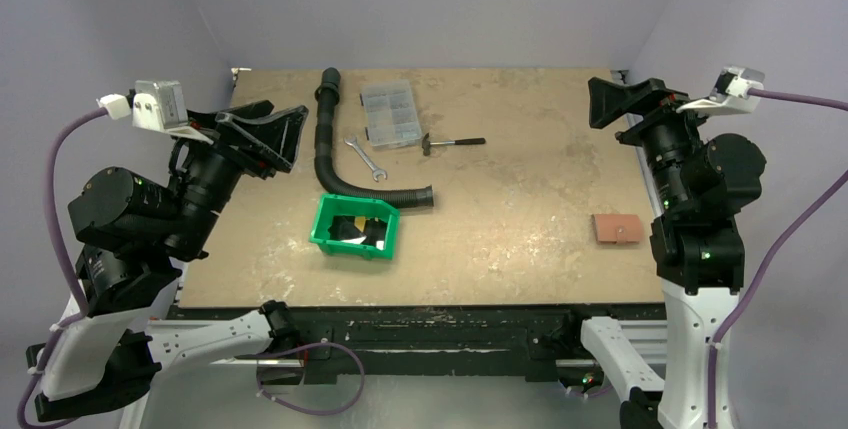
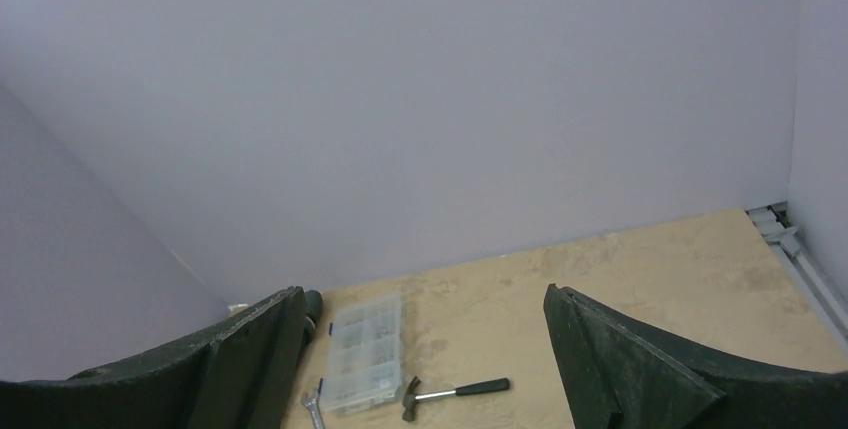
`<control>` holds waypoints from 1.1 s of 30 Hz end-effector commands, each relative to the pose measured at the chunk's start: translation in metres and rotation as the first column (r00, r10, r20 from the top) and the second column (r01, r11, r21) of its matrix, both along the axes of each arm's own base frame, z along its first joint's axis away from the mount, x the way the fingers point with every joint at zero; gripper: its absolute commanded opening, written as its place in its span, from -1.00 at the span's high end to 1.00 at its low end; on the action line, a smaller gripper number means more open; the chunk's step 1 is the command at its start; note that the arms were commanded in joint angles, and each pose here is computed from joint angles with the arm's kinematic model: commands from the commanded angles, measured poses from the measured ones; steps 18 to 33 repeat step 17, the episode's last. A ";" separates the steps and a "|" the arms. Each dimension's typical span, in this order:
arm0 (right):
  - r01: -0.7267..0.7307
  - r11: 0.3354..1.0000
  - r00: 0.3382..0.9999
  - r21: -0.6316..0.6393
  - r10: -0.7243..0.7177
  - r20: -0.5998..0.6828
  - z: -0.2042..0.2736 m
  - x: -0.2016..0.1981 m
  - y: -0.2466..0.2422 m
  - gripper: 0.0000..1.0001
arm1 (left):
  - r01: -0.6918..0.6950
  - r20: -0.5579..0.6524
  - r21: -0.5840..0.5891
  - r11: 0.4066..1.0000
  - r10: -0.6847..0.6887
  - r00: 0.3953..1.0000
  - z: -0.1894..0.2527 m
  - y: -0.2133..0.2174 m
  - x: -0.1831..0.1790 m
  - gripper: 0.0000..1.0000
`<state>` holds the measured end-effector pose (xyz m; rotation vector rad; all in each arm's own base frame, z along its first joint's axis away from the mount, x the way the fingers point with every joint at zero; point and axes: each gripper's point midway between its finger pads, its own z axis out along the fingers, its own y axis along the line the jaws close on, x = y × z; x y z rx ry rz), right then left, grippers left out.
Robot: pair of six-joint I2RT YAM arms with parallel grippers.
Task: Put the credit cards into the card holder
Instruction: Reset both arms
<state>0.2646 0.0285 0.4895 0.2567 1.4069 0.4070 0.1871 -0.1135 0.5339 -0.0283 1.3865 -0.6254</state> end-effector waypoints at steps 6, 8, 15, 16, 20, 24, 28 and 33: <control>-0.038 0.999 0.999 -0.028 0.039 0.031 0.007 0.006 0.006 -0.98 | -0.023 0.045 0.036 0.999 0.021 0.999 0.008 0.014 -0.005 -0.32; -0.028 0.999 0.999 -0.024 0.029 0.033 0.008 0.007 0.005 -0.98 | -0.025 0.050 0.043 0.999 0.023 0.998 0.006 0.015 -0.006 -0.32; 0.025 0.999 1.000 -0.021 -0.024 0.010 -0.005 0.009 -0.005 -0.98 | -0.023 0.053 0.059 0.998 0.020 0.998 0.007 0.013 -0.005 -0.33; 0.030 0.999 0.999 -0.025 -0.030 0.012 -0.005 0.009 -0.006 -0.98 | -0.018 0.052 0.059 0.998 0.015 0.999 0.007 0.011 -0.005 -0.33; 0.032 0.999 0.999 -0.025 -0.031 0.021 -0.004 0.007 -0.006 -0.98 | -0.012 0.051 0.057 0.998 0.009 0.999 0.007 0.010 -0.005 -0.33; 0.032 0.999 0.999 -0.025 -0.031 0.021 -0.004 0.007 -0.006 -0.98 | -0.012 0.051 0.057 0.998 0.009 0.999 0.007 0.010 -0.005 -0.33; 0.032 0.999 0.999 -0.025 -0.031 0.021 -0.004 0.007 -0.006 -0.98 | -0.012 0.051 0.057 0.998 0.009 0.999 0.007 0.010 -0.005 -0.33; 0.032 0.999 0.999 -0.025 -0.031 0.021 -0.004 0.007 -0.006 -0.98 | -0.012 0.051 0.057 0.998 0.009 0.999 0.007 0.010 -0.005 -0.33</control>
